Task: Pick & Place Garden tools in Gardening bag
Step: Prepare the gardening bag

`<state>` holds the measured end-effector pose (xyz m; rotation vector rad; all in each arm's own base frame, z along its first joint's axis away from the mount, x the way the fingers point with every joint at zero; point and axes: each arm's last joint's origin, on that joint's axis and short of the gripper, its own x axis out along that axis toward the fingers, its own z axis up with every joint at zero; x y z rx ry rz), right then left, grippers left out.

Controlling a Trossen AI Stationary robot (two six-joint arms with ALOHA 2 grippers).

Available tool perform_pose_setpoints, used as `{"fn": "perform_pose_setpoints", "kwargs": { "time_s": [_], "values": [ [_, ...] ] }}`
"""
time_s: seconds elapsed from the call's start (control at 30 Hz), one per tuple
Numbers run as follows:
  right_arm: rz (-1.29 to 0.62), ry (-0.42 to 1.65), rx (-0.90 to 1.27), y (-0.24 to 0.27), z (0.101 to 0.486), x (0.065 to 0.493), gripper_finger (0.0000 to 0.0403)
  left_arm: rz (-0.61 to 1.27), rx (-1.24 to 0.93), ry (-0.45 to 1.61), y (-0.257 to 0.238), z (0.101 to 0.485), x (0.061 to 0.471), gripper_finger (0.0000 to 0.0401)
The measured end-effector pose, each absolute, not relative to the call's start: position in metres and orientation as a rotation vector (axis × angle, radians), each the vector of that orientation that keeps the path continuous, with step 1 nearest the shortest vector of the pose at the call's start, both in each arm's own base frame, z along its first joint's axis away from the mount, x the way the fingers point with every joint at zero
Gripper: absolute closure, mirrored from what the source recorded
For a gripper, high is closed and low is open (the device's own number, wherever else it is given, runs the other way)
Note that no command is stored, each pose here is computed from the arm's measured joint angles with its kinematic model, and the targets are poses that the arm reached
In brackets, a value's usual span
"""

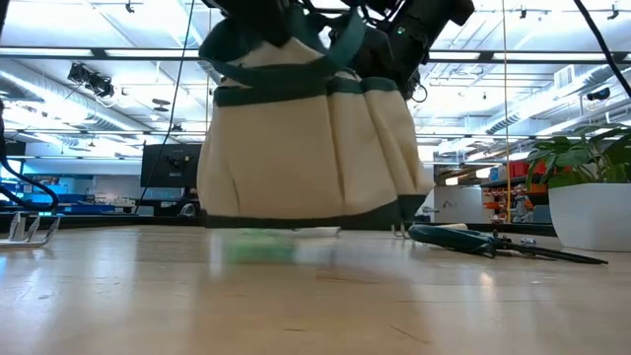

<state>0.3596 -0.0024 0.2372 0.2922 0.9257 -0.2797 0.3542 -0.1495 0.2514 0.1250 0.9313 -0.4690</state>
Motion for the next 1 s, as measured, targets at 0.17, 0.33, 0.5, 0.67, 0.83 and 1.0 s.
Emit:
{"fn": "perform_pose_setpoints", "kwargs": {
  "time_s": [0.17,0.33,0.5,0.67,0.83,1.0],
  "values": [
    [-0.284,0.923,0.299,-0.004,0.237,0.36,0.0403,-0.459,0.142,0.949,-0.152,0.25,0.351,0.0397],
    [-0.265,0.914,0.303,-0.001,0.238,0.361,0.0403,-0.429,0.142,0.947,-0.147,0.25,0.354,0.0392],
    [-0.229,0.918,0.303,0.004,0.238,0.361,0.0403,-0.393,0.099,0.954,-0.139,0.25,0.357,0.039],
    [-0.19,0.921,0.304,0.006,0.238,0.361,0.0391,-0.378,0.096,0.953,-0.136,0.25,0.358,0.0389],
    [-0.186,0.908,0.304,0.006,0.239,0.362,0.0371,-0.358,0.108,0.952,-0.136,0.25,0.358,0.0375],
    [-0.184,0.909,0.306,0.006,0.239,0.362,0.035,-0.355,0.11,0.953,-0.135,0.25,0.358,0.0332]
  ]
}}
